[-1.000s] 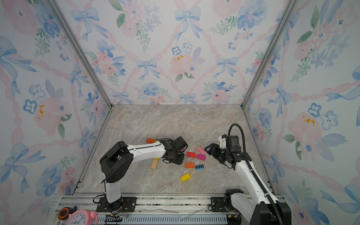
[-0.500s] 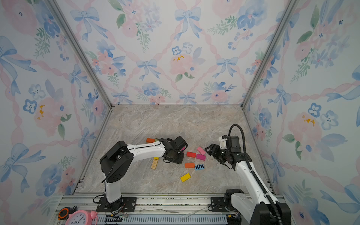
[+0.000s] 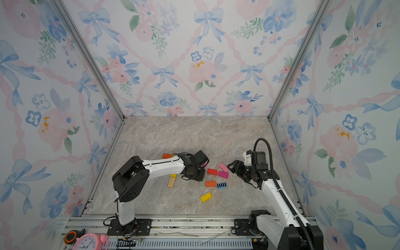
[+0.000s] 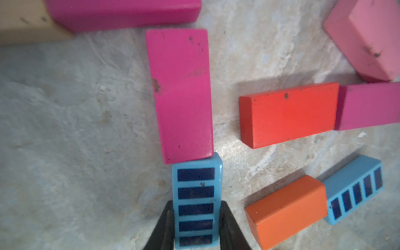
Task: Assemble the number 7 with building blocks
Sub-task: Assemble the building block at the center of the board.
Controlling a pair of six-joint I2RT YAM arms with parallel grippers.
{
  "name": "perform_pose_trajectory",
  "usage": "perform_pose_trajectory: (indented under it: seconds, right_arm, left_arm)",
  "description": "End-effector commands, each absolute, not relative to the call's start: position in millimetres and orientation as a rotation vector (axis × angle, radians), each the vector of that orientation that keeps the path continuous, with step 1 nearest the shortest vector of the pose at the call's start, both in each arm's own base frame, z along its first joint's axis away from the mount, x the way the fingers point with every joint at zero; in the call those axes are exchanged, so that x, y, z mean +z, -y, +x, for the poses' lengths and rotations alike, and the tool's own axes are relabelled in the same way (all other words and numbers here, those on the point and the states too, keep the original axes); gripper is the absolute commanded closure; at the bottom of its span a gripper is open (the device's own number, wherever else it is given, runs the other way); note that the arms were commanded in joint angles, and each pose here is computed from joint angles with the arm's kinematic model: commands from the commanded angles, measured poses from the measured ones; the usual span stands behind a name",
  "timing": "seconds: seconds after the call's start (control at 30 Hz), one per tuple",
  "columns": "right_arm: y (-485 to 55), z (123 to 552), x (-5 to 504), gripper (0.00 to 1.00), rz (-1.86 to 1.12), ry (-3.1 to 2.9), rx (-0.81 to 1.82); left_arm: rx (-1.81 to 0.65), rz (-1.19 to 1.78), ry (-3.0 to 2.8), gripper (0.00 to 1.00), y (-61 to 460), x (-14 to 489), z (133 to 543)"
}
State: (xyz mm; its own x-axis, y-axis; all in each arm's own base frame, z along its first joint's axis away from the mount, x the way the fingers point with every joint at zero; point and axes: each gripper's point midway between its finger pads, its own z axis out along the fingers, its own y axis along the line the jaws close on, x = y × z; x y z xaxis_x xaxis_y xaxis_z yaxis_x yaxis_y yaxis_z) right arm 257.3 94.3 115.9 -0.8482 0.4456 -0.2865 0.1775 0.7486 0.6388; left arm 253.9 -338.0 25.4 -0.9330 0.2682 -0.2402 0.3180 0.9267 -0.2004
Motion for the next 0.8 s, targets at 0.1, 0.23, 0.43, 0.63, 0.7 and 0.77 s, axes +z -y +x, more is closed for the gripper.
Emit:
perform_pose_trajectory:
  seconds: [0.1, 0.23, 0.43, 0.63, 0.7, 0.77]
  right_arm:
    - [-92.0, 251.4, 111.0, 0.32, 0.474, -2.526, 0.867]
    - [-91.8, 251.7, 111.9, 0.32, 0.473, -2.523, 0.87]
    - [-91.7, 251.5, 111.6, 0.32, 0.472, -2.523, 0.871]
    - [-91.8, 250.3, 110.9, 0.32, 0.476, -2.522, 0.874]
    - [-91.7, 249.6, 110.1, 0.32, 0.477, -2.524, 0.873]
    - [-91.7, 249.4, 109.7, 0.32, 0.478, -2.526, 0.873]
  left_arm:
    - [-0.308, 0.413, -2.91, 0.85, 333.0, 16.7, 256.0]
    - [-0.304, 0.409, -2.912, 0.86, 332.4, 16.6, 256.9]
    - [-0.305, 0.401, -2.912, 0.86, 332.1, 16.6, 258.3]
    - [-0.299, 0.399, -2.916, 0.85, 331.8, 14.6, 258.3]
    - [-0.305, 0.403, -2.915, 0.85, 333.1, 14.7, 258.6]
    - [-0.313, 0.408, -2.914, 0.84, 335.2, 15.6, 258.1]
